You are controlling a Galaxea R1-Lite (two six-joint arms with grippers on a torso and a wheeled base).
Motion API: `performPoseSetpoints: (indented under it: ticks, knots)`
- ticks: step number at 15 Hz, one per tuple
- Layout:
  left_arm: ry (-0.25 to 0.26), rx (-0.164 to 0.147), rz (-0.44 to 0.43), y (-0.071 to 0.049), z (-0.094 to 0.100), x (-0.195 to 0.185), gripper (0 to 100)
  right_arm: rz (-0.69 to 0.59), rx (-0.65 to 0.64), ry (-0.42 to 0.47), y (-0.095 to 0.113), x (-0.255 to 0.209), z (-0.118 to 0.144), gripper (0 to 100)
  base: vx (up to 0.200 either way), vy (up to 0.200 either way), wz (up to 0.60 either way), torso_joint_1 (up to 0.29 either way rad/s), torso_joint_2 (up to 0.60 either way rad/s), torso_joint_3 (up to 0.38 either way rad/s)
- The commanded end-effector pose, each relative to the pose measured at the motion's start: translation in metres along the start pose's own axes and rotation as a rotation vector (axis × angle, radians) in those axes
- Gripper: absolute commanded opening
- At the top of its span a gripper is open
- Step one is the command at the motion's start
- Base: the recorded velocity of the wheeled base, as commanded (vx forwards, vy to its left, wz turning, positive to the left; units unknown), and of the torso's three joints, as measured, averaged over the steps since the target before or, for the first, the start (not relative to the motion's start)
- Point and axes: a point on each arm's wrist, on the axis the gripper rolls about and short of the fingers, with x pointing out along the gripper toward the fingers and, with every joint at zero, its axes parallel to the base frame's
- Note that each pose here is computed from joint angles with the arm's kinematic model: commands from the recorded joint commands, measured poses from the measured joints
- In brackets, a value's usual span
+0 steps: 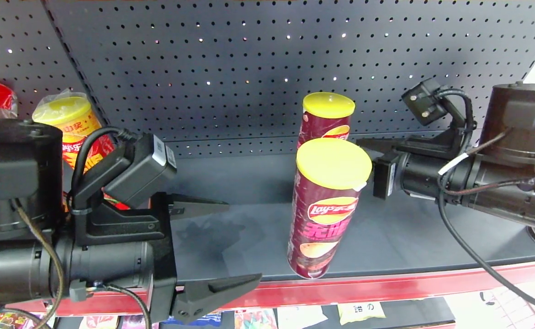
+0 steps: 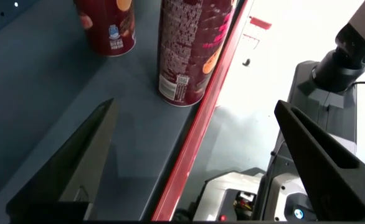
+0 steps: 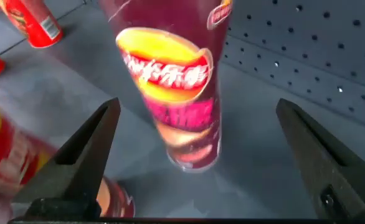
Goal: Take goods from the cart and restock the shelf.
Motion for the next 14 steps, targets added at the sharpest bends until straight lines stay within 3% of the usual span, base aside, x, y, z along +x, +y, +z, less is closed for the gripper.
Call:
performPoseSetpoints:
  ticks: [1, 7, 12, 14]
  knots:
    - [0.011, -0.005, 0.001, 0.001, -0.002, 0.003, 100, -0.013, 0.000, -0.009, 0.000, -0.019, -0.002, 100, 0.000, 0.000, 0.00, 0.000, 0.00, 0.000]
    - [0.034, -0.016, 0.024, 0.006, -0.006, 0.007, 100, -0.053, 0.014, 0.038, -0.003, -0.056, -0.027, 100, 0.000, 0.000, 0.00, 0.000, 0.00, 0.000]
    - [0.095, -0.026, 0.139, 0.013, -0.013, 0.018, 100, -0.061, 0.013, 0.054, 0.008, -0.104, -0.055, 100, 0.000, 0.000, 0.00, 0.000, 0.00, 0.000]
    - [0.111, -0.030, 0.146, 0.014, -0.015, 0.022, 100, -0.063, 0.005, 0.030, 0.011, -0.117, -0.056, 100, 0.000, 0.000, 0.00, 0.000, 0.00, 0.000]
